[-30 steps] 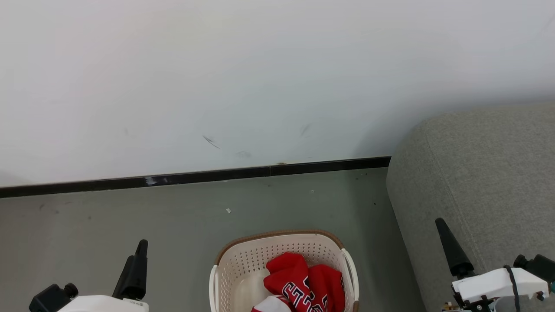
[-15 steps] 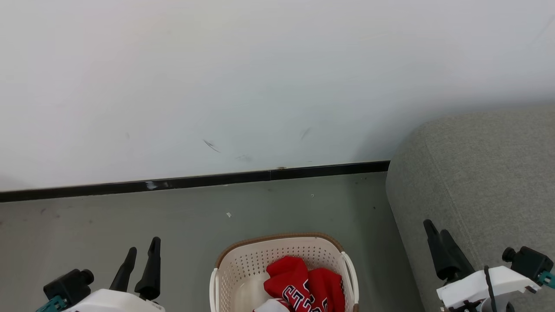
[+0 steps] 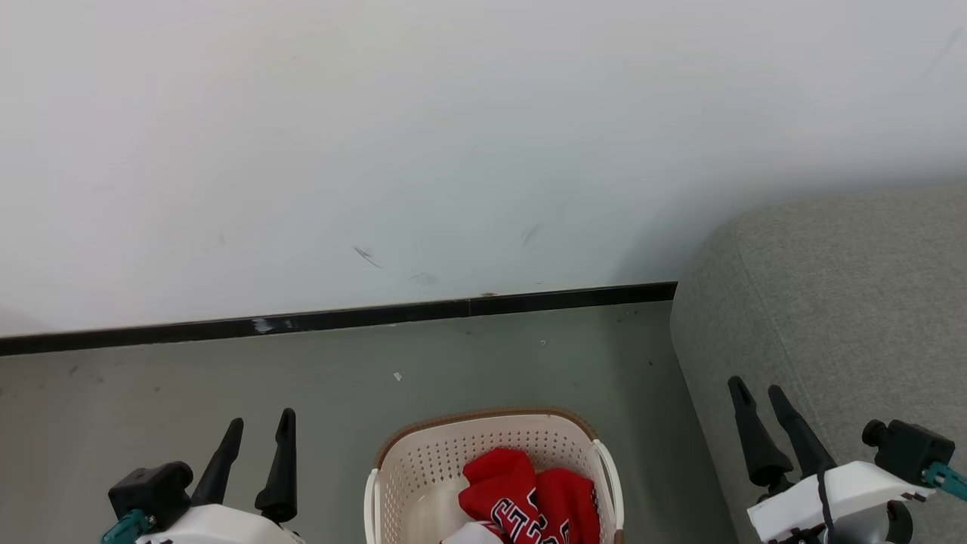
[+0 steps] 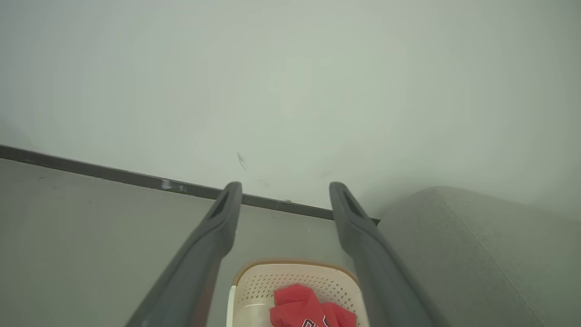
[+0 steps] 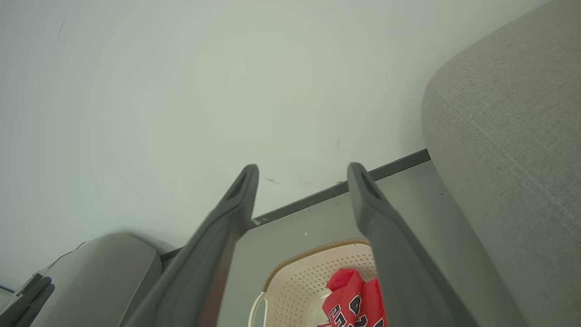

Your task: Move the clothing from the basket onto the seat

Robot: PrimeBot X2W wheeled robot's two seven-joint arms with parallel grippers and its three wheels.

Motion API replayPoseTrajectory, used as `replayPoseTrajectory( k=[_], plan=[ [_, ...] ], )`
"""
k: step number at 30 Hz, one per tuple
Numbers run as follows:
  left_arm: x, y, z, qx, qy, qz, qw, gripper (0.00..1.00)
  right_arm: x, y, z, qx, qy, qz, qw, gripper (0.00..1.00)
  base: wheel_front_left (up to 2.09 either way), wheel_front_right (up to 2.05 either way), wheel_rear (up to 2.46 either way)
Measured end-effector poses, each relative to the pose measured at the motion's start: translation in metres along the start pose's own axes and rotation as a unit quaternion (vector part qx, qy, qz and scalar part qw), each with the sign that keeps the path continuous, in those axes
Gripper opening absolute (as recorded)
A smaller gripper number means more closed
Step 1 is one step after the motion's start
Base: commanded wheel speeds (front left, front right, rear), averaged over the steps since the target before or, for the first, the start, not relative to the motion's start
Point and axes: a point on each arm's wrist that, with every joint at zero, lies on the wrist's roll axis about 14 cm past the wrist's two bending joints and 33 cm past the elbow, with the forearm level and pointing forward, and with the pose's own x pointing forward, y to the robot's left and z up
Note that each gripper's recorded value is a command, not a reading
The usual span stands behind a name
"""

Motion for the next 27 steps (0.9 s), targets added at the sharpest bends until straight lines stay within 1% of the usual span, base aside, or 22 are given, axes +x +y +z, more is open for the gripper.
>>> replayPoseTrajectory(
  k=[12,27],
  plan=[
    [0.0,-0.01,0.012,0.082,-0.035,-0.009,0.996,1.0,0.0,0.011,0.009,-0.087,-0.019,0.024,0.996,1.0,0.0,0.0,0.0],
    [-0.001,-0.022,0.017,0.163,-0.068,-0.025,0.984,1.0,-0.005,0.021,0.009,-0.195,-0.029,0.049,0.979,1.0,0.0,0.0,0.0]
  ],
)
